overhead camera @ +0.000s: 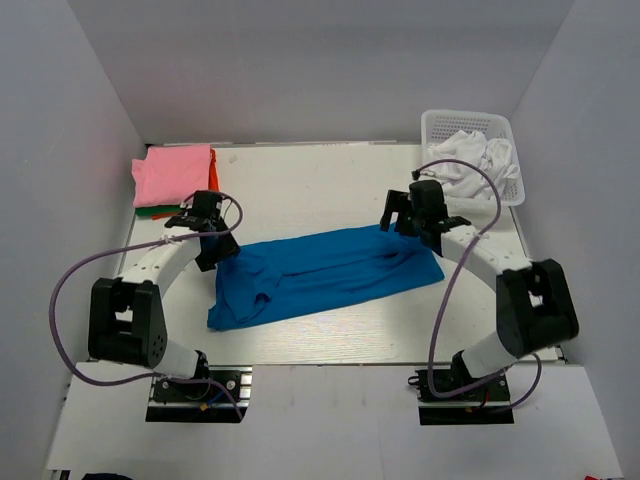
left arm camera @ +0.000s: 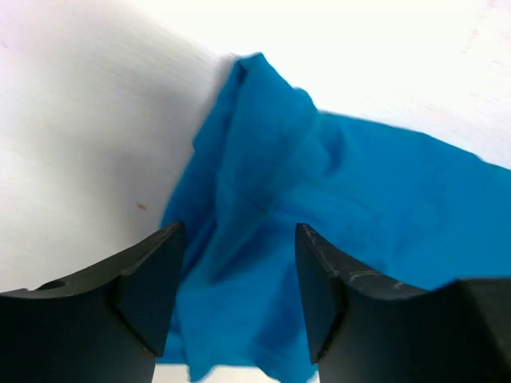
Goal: Fold and stack the t-shirts
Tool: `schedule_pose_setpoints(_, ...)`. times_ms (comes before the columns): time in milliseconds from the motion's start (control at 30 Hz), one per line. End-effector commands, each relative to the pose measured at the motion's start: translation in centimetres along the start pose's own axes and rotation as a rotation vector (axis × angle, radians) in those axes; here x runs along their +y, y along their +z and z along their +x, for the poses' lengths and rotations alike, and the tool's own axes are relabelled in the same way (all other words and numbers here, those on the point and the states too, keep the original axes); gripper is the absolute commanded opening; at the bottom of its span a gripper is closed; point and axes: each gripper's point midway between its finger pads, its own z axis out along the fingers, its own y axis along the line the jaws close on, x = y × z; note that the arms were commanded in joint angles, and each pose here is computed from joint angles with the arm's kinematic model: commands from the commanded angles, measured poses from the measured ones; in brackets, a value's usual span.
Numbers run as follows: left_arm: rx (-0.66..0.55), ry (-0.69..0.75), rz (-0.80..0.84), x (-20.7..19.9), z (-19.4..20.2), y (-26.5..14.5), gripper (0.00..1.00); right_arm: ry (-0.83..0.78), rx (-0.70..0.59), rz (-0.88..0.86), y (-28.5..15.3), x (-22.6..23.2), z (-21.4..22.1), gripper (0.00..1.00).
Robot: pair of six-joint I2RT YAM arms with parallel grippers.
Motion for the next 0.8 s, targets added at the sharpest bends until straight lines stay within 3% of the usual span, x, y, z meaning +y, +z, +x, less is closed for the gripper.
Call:
schedule_pose_setpoints(0, -0.129, 0.06, -0.002, -0.6, -3.5, -0.5, 0.67, -0.008, 0.025, -0.084, 2.1, 2.1, -0.3, 0.9)
schedule_pose_setpoints(100, -0.137, 0.143, 0.038, -1.3, -3.8, 0.4, 0.59, 0.012, 0.066, -0.07, 3.7, 2.0, 0.6, 0.9)
schedule_pose_setpoints(333, -0.086, 0.217, 0.034, -1.4, -2.8, 2.9, 0.55, 0.025, 0.13, -0.006, 5.7, 0.6, 2.7, 0.9)
schedule_pose_setpoints(467, -0.113, 0.214, 0.007, -1.6, -4.0, 3.1, 0.4, 0.027, 0.148, 0.006, 6.1, 0.1, 3.5, 0.9)
schedule_pose_setpoints(567, -0.145, 0.188, 0.027, -2.4, -5.1, 2.7, 0.35, 0.025, 0.169, 0.02, 6.3, -0.3, 4.6, 0.9)
schedule_pose_setpoints(667, -0.166, 0.183, 0.04, -2.9, -6.0, 2.3, 0.22, 0.026, 0.186, 0.054, 6.4, -1.2, 5.5, 0.9)
schedule_pose_setpoints(700, -0.187, 0.147, 0.02, -2.7, -6.6, 1.8, 0.0, 0.03, 0.189, 0.073, 6.5, -1.6, 5.7, 0.9)
schedule_pose_setpoints(767, -0.18, 0.098, 0.006, -2.0, -6.8, 1.4, 0.0, 0.031, 0.207, 0.106, 6.6, -2.3, 6.3, 0.9)
